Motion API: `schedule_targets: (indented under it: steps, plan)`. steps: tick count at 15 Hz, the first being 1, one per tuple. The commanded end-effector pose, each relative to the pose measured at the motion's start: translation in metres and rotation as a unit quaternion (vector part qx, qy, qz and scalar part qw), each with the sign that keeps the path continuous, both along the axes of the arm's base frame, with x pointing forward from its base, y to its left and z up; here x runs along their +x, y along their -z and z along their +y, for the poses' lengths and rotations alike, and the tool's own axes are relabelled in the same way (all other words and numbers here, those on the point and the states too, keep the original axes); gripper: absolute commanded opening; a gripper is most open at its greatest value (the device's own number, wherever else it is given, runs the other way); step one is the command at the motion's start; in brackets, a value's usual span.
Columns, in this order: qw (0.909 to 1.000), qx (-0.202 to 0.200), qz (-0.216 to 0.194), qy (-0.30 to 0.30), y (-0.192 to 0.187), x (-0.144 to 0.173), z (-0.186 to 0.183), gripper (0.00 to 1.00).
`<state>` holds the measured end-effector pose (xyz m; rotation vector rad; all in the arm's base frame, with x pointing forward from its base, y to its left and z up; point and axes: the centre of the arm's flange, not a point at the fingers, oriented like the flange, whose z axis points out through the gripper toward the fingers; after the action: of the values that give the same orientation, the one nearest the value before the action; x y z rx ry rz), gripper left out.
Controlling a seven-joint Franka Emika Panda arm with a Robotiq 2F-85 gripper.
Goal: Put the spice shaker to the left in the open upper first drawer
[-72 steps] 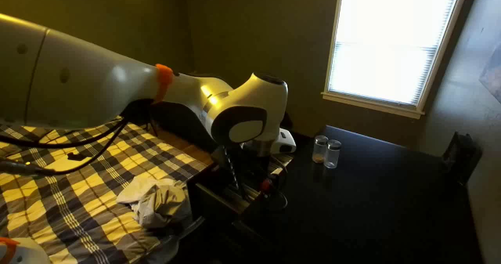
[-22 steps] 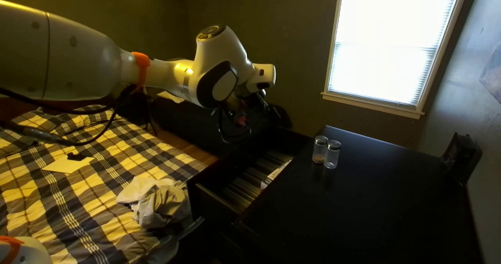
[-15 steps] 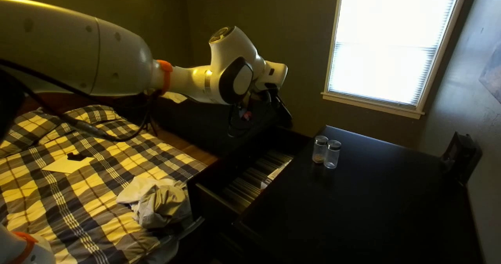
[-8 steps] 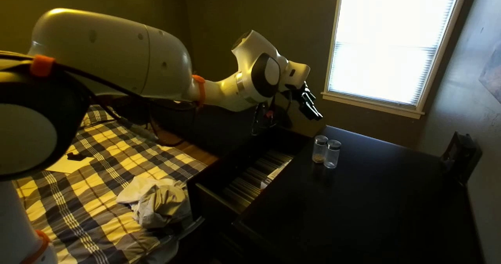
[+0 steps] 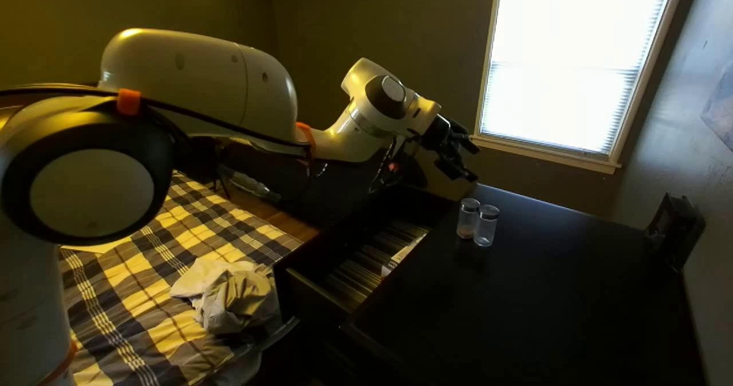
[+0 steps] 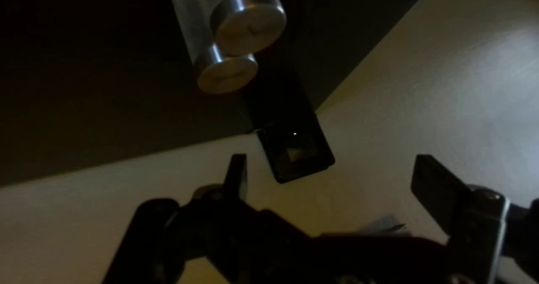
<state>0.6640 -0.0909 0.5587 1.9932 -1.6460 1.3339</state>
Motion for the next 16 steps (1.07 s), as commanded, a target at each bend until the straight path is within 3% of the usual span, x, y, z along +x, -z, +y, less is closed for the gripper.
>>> schedule_targets:
  steps: [1, 5, 6, 7, 8, 13, 16]
  plan:
    - [0.9951, -0.021, -0.023, 0.094, 0.044, 0.008, 0.024, 1.0]
    - [0.9824, -0.052, -0.038, 0.175, 0.075, 0.014, 0.017, 1.0]
    - [0.9835, -0.05, -0.039, 0.17, 0.082, 0.015, 0.016, 1.0]
    - [0.9908, -0.027, -0.039, 0.127, 0.085, 0.015, 0.014, 1.0]
    - [0.9882, -0.04, -0.023, 0.146, 0.077, 0.012, 0.017, 1.0]
    - [0.9905, -0.031, -0.027, 0.131, 0.083, 0.016, 0.016, 1.0]
    - [0.9821, -0.039, -0.013, 0.184, 0.089, 0.027, 0.014, 1.0]
